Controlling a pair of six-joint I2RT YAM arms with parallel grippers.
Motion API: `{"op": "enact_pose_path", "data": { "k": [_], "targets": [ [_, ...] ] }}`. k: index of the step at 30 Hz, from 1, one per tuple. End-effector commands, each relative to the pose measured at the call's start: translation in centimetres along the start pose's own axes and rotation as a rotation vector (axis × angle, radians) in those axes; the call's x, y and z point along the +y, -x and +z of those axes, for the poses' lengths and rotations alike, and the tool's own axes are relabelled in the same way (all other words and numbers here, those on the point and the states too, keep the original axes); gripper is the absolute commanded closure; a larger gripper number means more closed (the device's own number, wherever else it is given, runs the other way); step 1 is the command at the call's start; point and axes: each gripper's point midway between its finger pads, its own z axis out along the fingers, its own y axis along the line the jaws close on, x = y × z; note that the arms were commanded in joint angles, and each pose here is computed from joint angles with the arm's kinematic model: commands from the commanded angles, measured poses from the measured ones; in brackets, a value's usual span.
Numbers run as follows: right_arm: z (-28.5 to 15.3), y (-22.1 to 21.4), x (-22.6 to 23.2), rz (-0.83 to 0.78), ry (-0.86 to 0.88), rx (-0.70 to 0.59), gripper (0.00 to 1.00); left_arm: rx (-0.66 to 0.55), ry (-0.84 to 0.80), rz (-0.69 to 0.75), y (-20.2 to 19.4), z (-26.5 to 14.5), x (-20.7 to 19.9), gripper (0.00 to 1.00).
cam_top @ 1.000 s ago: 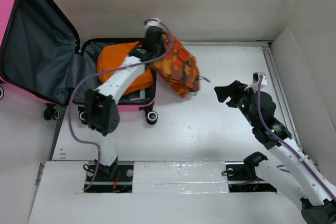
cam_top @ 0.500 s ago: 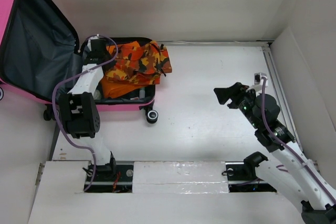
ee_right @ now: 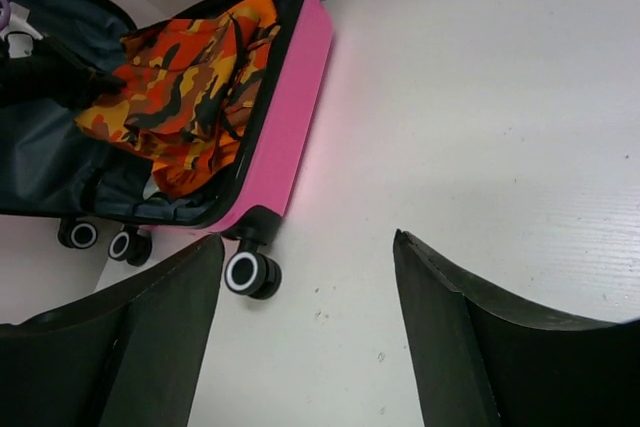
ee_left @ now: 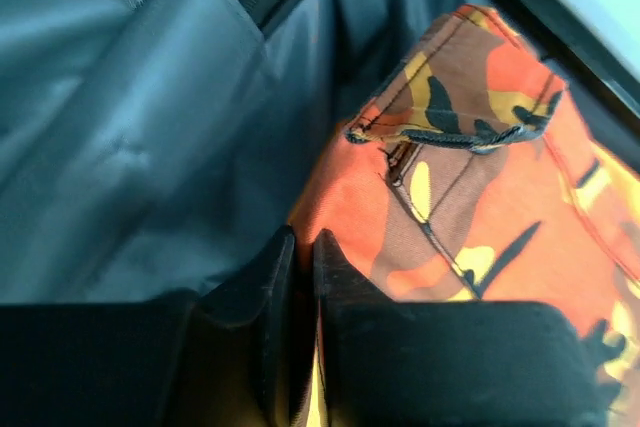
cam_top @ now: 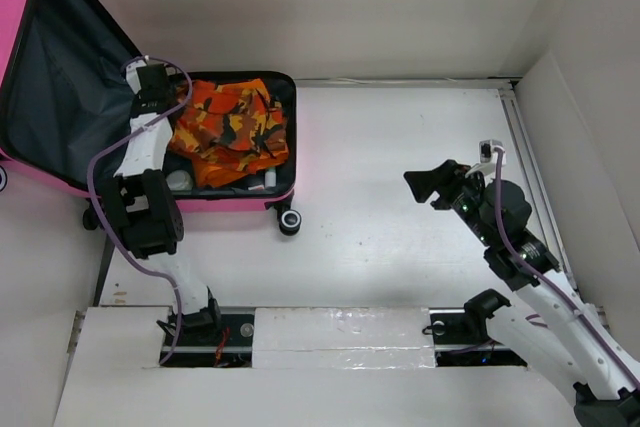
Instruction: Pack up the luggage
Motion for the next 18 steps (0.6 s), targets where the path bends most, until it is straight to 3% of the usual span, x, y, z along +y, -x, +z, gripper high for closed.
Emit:
{"op": "enact_pose_path", "data": {
  "k": [1, 4, 5, 6, 10, 12, 14, 15, 18],
  "targets": [
    [0.1, 0.4, 1.4, -0.014, 0.065, -0.013, 0.26, -0.079, 0.079, 0.025, 2.9, 0.3, 1.2, 0.86],
    [0.7, 0.0, 1.9, -0.024, 0.093, 0.006, 0.19, -0.062, 0.049, -0.009, 2.4, 0.2, 0.7, 0.64],
    [1.2, -0.5, 1.4, -0.035, 0.078, 0.026, 0.18, -0.059, 0.05, -0.021, 2.2, -0.1, 0.9, 0.5],
    [1.3, -1.1, 1.7, -0.046, 0.091, 0.048, 0.18, -0.076, 0.041, -0.048, 2.6, -0.8, 0.7, 0.43],
    [1.8, -2.4, 1.7, -0.059, 0.1, 0.088, 0.18, -0.201, 0.005, -0.11, 6.5, -7.2, -0.5, 0.29],
    [1.9, -2.7, 1.8, -0.069, 0.108, 0.091, 0.21, -0.229, 0.011, -0.132, 7.2, -9.7, -0.3, 0.29],
    [1.9, -3.2, 1.9, -0.071, 0.116, 0.098, 0.31, -0.308, 0.009, -0.165, 8.9, -14.0, 0.3, 0.29],
    [1.7, -3.0, 1.9, -0.082, 0.122, 0.09, 0.53, -0.313, 0.034, -0.174, 8.3, -14.8, 1.4, 0.3],
    [1.3, -3.7, 2.8, -0.083, 0.182, 0.108, 0.95, -0.433, 0.118, -0.217, 9.5, -20.3, 5.4, 0.34]
  ]
}}
